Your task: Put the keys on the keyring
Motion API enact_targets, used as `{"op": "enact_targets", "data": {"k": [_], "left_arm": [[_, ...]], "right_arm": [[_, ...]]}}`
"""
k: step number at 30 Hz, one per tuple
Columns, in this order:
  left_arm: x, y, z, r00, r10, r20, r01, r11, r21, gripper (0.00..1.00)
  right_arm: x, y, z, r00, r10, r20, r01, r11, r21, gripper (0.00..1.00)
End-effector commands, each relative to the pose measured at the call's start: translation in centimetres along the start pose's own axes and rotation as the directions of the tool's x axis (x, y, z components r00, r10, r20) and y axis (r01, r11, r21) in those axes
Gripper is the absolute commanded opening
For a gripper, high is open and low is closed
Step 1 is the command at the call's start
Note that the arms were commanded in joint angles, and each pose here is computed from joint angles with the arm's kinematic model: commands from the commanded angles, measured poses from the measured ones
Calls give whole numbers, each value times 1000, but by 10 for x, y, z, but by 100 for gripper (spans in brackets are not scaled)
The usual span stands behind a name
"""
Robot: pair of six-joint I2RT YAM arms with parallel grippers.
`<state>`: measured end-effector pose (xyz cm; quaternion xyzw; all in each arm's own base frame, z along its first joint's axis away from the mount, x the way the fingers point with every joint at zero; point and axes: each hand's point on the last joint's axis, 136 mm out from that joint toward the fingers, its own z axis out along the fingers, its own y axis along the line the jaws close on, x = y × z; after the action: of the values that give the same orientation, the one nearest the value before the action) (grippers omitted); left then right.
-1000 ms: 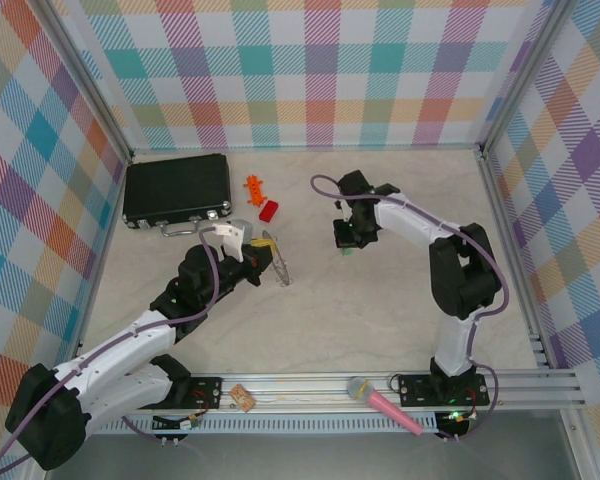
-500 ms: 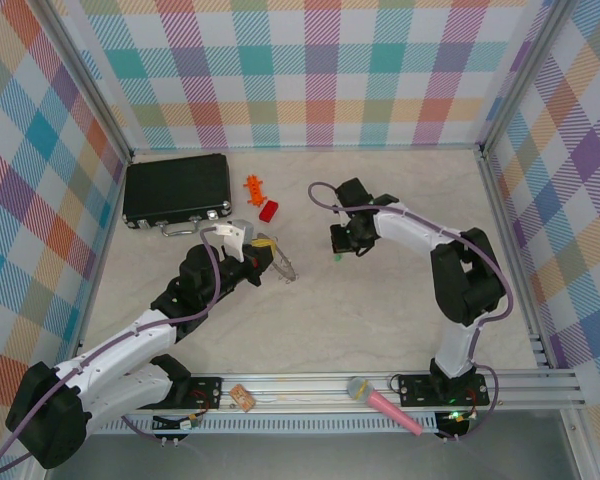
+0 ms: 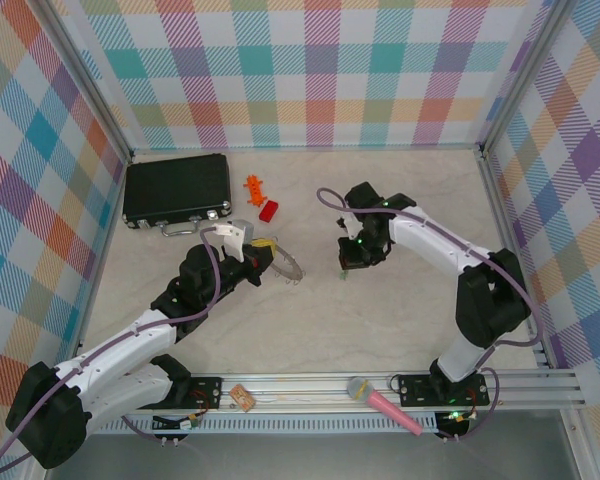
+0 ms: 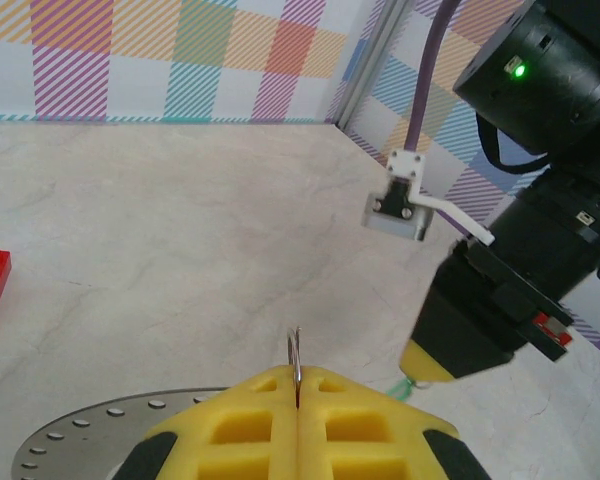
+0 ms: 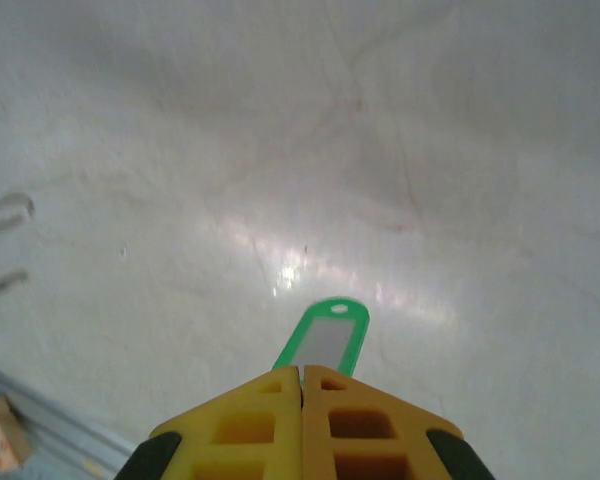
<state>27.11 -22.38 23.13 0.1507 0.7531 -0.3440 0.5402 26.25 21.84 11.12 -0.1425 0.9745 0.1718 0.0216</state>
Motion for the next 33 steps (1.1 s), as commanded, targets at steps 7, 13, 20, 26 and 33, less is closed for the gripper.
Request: {"op": "enact_targets", "data": {"k": [7, 13, 20, 26, 33], "left_arm": [[-11, -10, -1, 999, 3, 42, -4, 999, 41, 0], [-10, -10, -1, 999, 3, 39, -5, 999, 41, 0], [-9, -10, 0, 999, 2, 37, -3, 999, 41, 0], [-9, -9, 0, 999, 3, 35, -4, 999, 36, 0], [-8, -8, 1, 999, 3, 35, -4, 999, 34, 0]], "right_arm": [[23, -12, 29, 977, 33, -213, -22, 998, 55, 0], [-2, -17, 52, 974, 37, -225, -18, 996, 88, 0], [-27, -23, 70, 979, 37, -202, -13, 992, 122, 0], [-45, -35, 79, 993, 45, -105, -26, 983, 183, 0], [-60, -34, 84, 994, 14, 106, -36, 977, 210, 0]]}}
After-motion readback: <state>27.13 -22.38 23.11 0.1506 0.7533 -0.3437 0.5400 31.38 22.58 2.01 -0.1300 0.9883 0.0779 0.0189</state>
